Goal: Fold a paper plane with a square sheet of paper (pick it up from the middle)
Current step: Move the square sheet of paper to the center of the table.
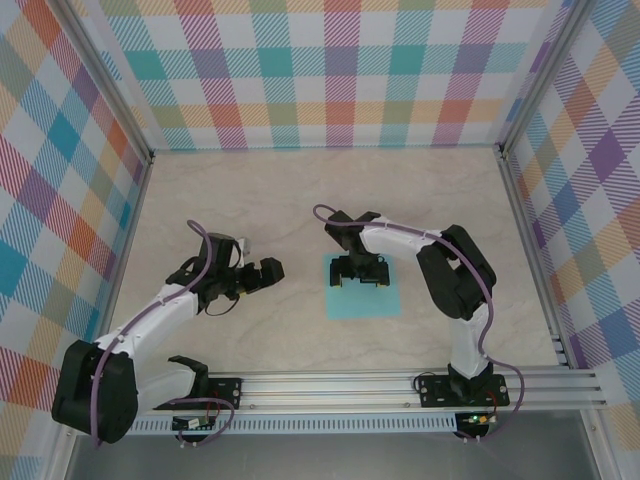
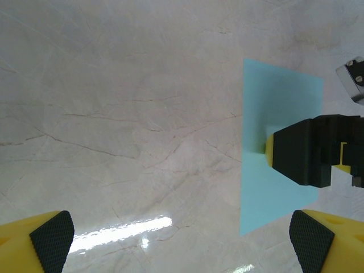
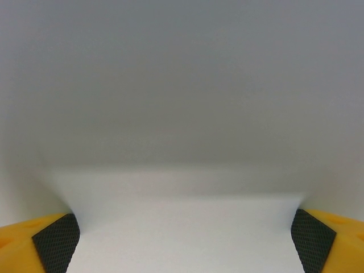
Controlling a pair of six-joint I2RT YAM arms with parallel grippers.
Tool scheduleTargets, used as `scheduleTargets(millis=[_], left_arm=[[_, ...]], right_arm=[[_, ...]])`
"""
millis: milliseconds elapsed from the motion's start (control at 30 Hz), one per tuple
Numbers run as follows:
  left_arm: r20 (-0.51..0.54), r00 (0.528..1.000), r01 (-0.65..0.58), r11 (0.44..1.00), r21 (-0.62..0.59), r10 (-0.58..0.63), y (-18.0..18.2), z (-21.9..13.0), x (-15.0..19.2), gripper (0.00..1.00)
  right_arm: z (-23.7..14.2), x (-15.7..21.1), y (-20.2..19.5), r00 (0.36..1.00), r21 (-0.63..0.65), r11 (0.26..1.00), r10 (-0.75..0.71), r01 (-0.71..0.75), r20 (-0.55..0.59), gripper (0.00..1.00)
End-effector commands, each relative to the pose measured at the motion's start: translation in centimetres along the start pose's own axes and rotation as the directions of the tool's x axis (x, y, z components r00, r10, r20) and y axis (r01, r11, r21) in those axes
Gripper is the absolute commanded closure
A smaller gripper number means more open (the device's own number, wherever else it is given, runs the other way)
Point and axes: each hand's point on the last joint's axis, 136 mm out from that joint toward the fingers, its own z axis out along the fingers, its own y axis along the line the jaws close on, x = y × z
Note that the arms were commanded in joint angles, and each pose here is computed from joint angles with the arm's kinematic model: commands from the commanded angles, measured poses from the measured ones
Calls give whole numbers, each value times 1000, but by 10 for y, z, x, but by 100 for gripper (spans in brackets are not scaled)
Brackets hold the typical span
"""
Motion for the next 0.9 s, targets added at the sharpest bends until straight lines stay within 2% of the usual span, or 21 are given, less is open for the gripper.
scheduleTargets(millis=[0, 567, 633, 867], left_arm=[[-67, 998, 1, 1000, 23, 0, -2, -3, 19, 0], [-37, 999, -13, 1000, 0, 13, 4, -11, 23, 0], [-29, 1000, 2, 1000, 4, -2, 3, -10, 21, 0], [-11, 1000, 16, 1000, 9, -16, 0, -9, 14, 0]], right_arm=[[46, 30, -21, 992, 123, 992, -4, 19, -126, 1], [56, 27, -11, 988, 67, 996, -53, 63, -148, 8], [53, 23, -10, 987, 54, 996, -60, 68, -148, 13], [48, 21, -12, 988, 56, 996, -62, 71, -139, 11]])
